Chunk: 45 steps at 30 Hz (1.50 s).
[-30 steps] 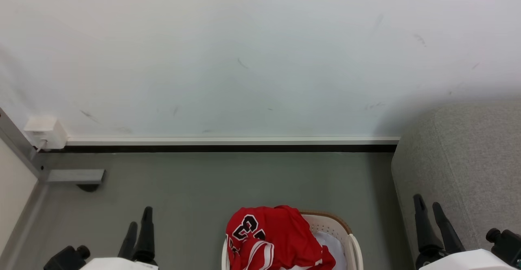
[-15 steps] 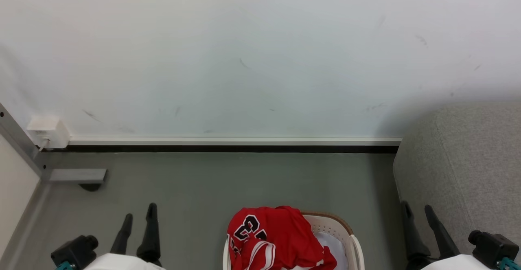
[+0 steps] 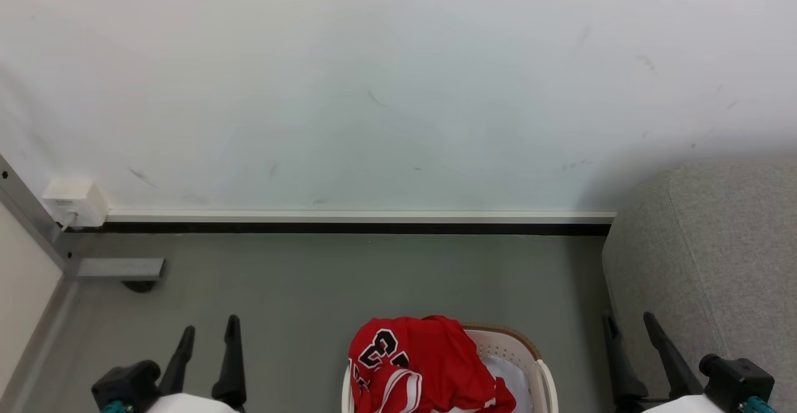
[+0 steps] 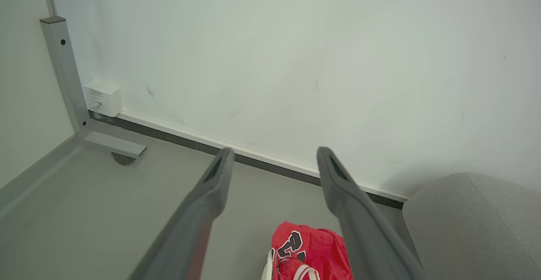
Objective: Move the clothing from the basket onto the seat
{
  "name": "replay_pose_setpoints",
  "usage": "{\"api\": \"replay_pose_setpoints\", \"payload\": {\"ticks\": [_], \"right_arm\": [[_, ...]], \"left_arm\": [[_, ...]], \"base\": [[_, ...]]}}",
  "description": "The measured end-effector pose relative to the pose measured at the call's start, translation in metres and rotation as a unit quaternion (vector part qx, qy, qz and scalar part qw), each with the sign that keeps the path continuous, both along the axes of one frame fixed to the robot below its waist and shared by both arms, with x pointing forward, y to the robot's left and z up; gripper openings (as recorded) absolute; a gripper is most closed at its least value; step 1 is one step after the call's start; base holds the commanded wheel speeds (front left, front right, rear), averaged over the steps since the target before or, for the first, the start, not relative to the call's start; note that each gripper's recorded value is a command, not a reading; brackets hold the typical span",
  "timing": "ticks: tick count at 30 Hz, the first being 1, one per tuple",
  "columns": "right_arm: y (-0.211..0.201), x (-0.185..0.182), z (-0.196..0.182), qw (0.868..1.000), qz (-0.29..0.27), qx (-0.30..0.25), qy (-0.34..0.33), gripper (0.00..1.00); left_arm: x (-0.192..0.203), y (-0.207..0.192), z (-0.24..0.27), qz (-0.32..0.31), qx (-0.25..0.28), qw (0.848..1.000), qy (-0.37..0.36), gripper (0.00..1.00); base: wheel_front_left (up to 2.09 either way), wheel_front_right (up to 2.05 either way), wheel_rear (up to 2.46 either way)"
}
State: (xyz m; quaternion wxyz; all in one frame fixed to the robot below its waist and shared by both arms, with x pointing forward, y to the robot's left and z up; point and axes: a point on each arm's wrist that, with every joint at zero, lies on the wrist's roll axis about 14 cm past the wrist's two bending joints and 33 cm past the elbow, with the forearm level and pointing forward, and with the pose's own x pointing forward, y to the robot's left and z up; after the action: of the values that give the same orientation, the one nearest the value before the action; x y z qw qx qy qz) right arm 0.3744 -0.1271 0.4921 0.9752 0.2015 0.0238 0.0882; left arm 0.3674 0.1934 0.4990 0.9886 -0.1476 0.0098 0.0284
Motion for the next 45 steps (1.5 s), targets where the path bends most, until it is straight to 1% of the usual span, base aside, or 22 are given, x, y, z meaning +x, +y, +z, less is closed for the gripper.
{"api": "replay_pose_setpoints", "payload": {"ticks": [7, 18, 25, 32, 39, 45], "right_arm": [[-0.004, 0.001, 0.001, 1.000, -0.006, -0.015, -0.009, 1.00], [-0.011, 0.001, 0.003, 0.999, -0.015, -0.039, -0.022, 1.00], [-0.004, -0.001, 0.000, 0.998, -0.004, -0.057, -0.024, 1.00], [0.003, -0.004, -0.004, 0.998, 0.006, -0.057, -0.022, 1.00], [0.008, -0.008, -0.010, 0.998, 0.014, -0.062, -0.017, 1.00], [0.010, -0.009, -0.010, 0.997, 0.019, -0.069, -0.021, 1.00]], "left_arm": [[-0.002, 0.002, 0.001, 0.002, 0.040, 0.999, -0.003, 1.00], [-0.005, 0.004, 0.003, 0.002, 0.084, 0.996, -0.014, 1.00], [-0.006, 0.003, 0.008, 0.000, 0.112, 0.993, -0.027, 1.00], [-0.008, 0.002, 0.011, -0.004, 0.134, 0.990, -0.036, 1.00], [-0.009, 0.002, 0.010, -0.004, 0.123, 0.992, -0.041, 1.00], [-0.009, 0.000, 0.012, -0.007, 0.133, 0.990, -0.048, 1.00]], "base": [[0.00, 0.00, 0.00], [0.00, 0.00, 0.00], [0.00, 0.00, 0.00], [0.00, 0.00, 0.00], [0.00, 0.00, 0.00], [0.00, 0.00, 0.00]]}}
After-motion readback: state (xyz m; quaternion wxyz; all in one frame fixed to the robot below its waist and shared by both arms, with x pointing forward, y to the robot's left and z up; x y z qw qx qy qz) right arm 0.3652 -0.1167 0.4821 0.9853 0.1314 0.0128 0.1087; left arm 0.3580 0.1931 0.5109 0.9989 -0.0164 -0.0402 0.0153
